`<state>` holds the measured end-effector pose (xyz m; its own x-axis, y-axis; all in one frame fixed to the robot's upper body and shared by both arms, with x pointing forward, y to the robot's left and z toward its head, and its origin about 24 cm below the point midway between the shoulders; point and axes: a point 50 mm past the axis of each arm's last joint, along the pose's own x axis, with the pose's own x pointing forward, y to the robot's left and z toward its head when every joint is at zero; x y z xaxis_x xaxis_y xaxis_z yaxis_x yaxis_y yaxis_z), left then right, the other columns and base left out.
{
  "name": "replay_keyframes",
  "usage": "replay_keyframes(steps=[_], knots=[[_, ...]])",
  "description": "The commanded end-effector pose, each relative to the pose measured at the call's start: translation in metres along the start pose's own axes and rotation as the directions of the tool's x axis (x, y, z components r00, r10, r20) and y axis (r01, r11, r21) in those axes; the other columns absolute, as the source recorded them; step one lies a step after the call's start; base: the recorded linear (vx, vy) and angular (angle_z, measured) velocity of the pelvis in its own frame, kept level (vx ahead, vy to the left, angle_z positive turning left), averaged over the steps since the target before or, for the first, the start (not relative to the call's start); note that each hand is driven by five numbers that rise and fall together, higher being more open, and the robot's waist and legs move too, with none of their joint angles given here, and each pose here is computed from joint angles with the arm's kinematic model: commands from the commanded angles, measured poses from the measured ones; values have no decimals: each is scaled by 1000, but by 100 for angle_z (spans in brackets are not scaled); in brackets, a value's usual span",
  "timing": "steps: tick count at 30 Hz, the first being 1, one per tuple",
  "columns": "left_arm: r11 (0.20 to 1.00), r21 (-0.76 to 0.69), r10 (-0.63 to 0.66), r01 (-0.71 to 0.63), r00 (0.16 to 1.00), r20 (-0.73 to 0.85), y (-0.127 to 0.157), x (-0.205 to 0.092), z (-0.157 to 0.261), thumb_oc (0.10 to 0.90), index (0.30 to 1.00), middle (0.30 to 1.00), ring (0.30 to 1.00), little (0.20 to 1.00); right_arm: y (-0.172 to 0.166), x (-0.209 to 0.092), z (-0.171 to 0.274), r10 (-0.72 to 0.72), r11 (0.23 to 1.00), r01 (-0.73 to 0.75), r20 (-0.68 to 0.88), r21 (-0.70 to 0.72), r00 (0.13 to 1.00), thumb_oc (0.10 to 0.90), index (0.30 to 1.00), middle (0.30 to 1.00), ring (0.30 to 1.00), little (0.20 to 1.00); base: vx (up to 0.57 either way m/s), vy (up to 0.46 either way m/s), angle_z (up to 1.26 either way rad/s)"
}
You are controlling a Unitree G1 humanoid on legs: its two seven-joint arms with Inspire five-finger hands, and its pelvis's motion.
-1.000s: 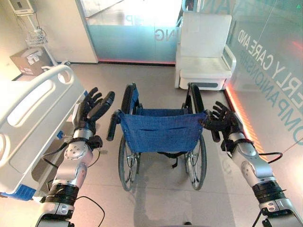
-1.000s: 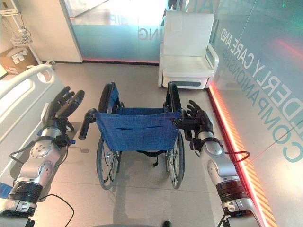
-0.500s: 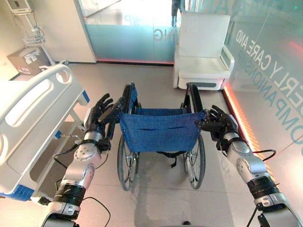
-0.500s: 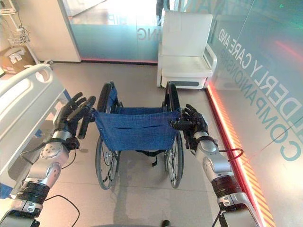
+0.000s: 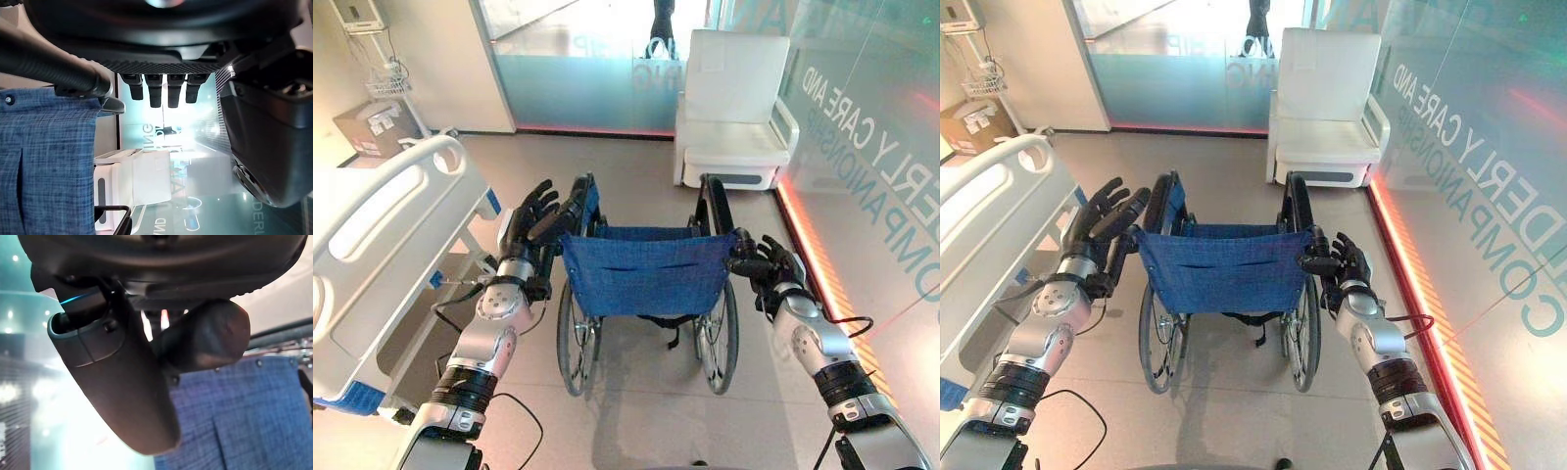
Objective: Push the wheelchair next to the bed
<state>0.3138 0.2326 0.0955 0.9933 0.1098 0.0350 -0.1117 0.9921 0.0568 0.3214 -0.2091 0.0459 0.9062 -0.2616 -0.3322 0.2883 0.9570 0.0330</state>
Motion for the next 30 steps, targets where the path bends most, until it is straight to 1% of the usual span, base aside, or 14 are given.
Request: replay_keyframes(steps=[1, 10, 20, 21, 22, 24, 25, 30], knots=[[999, 22, -43, 38, 965, 260, -15, 28, 68, 800, 900, 900, 900, 900, 28, 6, 63, 42, 997, -52, 183, 51, 982, 800, 900, 900, 900, 900, 0, 0, 0], [999, 34, -41, 34, 963, 267, -13, 26, 72, 800, 900, 900, 900, 900, 29, 5, 59, 128, 991, -130, 148, 8, 981, 800, 900, 900, 900, 900, 0, 0, 0], [999, 50, -12, -1, 966, 260, -4, 24, 71, 800, 900, 900, 900, 900, 31, -2, 56, 299, 953, -292, 102, -79, 949, 800, 900, 900, 900, 900, 0, 0, 0], [999, 52, -9, -5, 966, 259, -3, 24, 71, 800, 900, 900, 900, 900, 31, -4, 56, 315, 948, -307, 99, -88, 944, 712, 768, 768, 768, 768, 0, 0, 0], [999, 52, -5, -9, 966, 259, -2, 24, 71, 800, 900, 900, 900, 900, 31, -5, 56, 327, 943, -319, 95, -93, 940, 712, 768, 768, 768, 768, 0, 0, 0], [998, 56, 6, -21, 966, 257, 0, 23, 70, 800, 900, 900, 900, 900, 33, -8, 55, 367, 928, -358, 90, -105, 926, 416, 324, 324, 324, 324, 0, 0, 0], [998, 58, 9, -25, 967, 254, 1, 23, 70, 800, 900, 900, 900, 900, 33, -9, 56, 381, 922, -371, 89, -113, 920, 400, 300, 300, 300, 300, 0, 0, 0], [997, 64, 33, -51, 969, 246, 5, 23, 68, 800, 900, 900, 900, 900, 38, -14, 57, 448, 890, -435, 88, -137, 889, 400, 300, 300, 300, 300, 0, 0, 0]])
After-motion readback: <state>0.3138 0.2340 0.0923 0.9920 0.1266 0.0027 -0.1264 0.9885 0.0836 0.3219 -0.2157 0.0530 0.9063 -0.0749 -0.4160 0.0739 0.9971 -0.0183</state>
